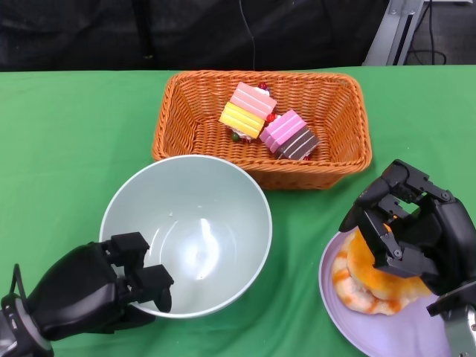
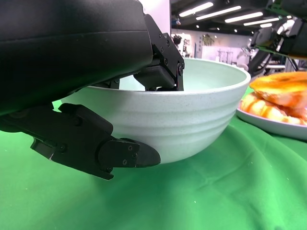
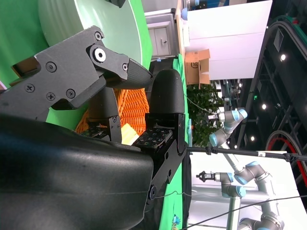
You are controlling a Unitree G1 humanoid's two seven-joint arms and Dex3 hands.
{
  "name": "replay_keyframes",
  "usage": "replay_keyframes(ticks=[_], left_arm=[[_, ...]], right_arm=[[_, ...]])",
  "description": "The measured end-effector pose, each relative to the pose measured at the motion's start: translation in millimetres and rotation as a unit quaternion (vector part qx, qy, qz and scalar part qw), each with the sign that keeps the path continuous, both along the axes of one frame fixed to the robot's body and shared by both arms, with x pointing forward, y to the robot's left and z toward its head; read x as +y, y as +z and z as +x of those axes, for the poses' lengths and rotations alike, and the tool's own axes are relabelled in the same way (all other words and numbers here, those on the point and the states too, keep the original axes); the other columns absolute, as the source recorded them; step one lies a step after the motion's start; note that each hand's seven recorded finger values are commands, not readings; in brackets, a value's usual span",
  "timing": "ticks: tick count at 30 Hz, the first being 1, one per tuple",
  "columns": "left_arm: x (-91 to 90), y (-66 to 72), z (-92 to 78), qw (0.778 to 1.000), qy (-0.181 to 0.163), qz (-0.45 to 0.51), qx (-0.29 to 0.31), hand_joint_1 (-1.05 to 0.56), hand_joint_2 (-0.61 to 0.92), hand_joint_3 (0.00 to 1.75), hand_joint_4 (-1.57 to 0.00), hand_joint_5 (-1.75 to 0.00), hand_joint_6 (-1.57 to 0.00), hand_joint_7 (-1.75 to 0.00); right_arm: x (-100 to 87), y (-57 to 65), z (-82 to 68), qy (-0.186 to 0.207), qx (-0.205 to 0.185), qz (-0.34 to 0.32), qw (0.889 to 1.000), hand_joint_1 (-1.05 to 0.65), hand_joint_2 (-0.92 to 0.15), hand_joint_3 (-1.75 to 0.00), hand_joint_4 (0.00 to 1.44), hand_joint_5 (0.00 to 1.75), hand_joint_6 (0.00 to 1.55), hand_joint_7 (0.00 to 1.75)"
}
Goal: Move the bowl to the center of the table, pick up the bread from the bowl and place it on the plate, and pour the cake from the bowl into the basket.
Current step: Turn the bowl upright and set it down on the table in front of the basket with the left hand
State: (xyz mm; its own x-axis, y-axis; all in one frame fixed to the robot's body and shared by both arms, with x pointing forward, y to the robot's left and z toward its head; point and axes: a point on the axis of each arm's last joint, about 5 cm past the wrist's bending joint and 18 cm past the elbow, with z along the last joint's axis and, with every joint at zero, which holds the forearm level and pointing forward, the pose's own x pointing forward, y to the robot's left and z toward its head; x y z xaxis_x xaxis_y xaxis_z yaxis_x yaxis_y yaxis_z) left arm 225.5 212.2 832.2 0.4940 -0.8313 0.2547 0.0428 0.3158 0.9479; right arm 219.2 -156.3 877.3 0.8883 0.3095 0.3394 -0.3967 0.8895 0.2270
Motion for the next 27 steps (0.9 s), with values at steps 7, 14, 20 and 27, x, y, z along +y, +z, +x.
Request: replay_keyframes(ticks=[7,14,20,27], left_arm=[[-1.0,2.3,1.3,1.0,-0.015,-0.006,-0.003,-0.37,0.92,0.14,-0.68,-1.01,-0.84,-0.44],[-2.6,2.4,-0.6,0.998,-0.024,-0.063,-0.019,-0.55,0.92,0.33,-0.69,-0.43,-0.86,-0.05],[-2.7,1.2,-3.3,0.994,-0.017,-0.102,-0.024,-0.73,0.92,0.46,-0.58,-0.1,-0.62,0.0],[-2.9,3.0,-5.0,0.991,-0.007,-0.134,-0.002,-0.86,0.92,0.51,-0.43,-0.01,-0.39,0.0]], right_arm=[[0.1,-0.2,0.1,0.0,0.005,0.001,1.0,-0.19,-0.58,-0.92,0.75,1.6,0.65,1.3],[-0.2,-1.3,0.1,0.0,0.007,0.001,1.0,-0.2,-0.58,-0.94,0.75,1.62,0.64,1.32],[-0.6,-2.5,-0.1,0.0,0.009,0.001,1.0,-0.19,-0.58,-0.95,0.74,1.63,0.64,1.32],[-0.8,-3.5,-0.1,-0.001,0.01,0.001,1.0,-0.18,-0.58,-0.94,0.74,1.62,0.65,1.31]])
